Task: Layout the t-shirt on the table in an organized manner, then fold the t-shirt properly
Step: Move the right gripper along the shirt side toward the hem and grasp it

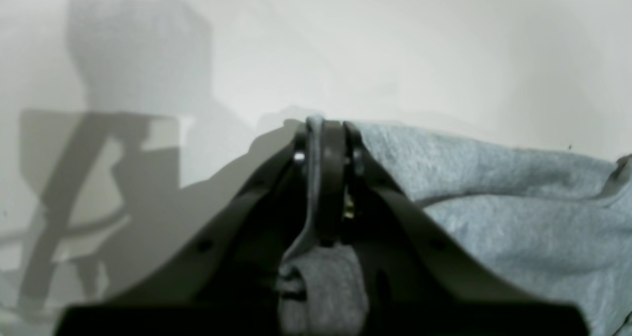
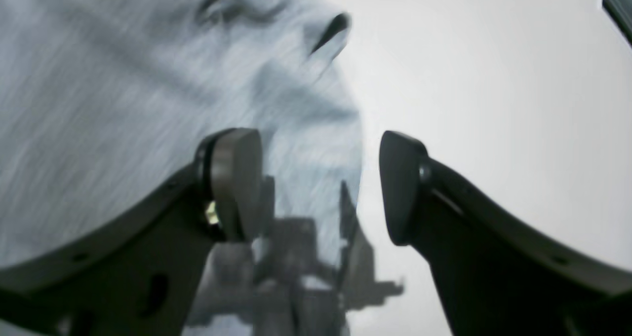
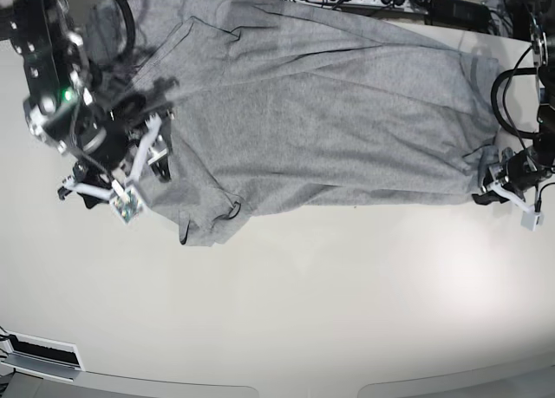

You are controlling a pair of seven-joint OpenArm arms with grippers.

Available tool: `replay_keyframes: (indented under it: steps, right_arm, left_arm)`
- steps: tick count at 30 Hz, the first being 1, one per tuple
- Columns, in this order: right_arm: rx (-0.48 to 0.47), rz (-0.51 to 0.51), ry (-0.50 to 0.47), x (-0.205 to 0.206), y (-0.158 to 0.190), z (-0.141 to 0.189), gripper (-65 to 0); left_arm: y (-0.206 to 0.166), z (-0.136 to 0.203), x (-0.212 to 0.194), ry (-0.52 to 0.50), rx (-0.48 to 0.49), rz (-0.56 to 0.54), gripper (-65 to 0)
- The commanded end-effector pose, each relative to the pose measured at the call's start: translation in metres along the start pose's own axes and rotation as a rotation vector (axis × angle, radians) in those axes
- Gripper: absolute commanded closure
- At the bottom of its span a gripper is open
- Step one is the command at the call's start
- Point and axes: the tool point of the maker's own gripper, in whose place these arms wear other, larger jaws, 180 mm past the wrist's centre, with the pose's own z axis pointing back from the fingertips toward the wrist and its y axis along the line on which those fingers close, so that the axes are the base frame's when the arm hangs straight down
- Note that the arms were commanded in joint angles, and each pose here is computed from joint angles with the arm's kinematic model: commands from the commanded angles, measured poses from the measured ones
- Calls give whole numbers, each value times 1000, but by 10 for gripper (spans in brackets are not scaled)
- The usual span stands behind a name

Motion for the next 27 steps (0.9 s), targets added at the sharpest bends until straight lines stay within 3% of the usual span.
replay_keyframes:
  steps: [1,5,9,18,21,27]
  right_arm:
    - [-39,-19,-44,17,-17,-6,-393]
    - [13,-197,-22,19,-38,-44,-393]
    - [138,-389,-24,17,-56,-72,-393]
    - [410,-781,24,-23,-57,-99,-393]
    - [457,-826,40,-33,-42,-102,-393]
    - [453,-818,89,-51,-33,-102,-392]
  left_arm:
    - [6,6,13,-8,20,-18,0]
    - [6,6,12,-2,19,-18,0]
    - [6,6,11,-1,19,-18,0]
    - [3,6,14,-15,5,0,0]
    - [3,5,13,-11,3,2,0]
    - [3,6,12,-7,4,2,0]
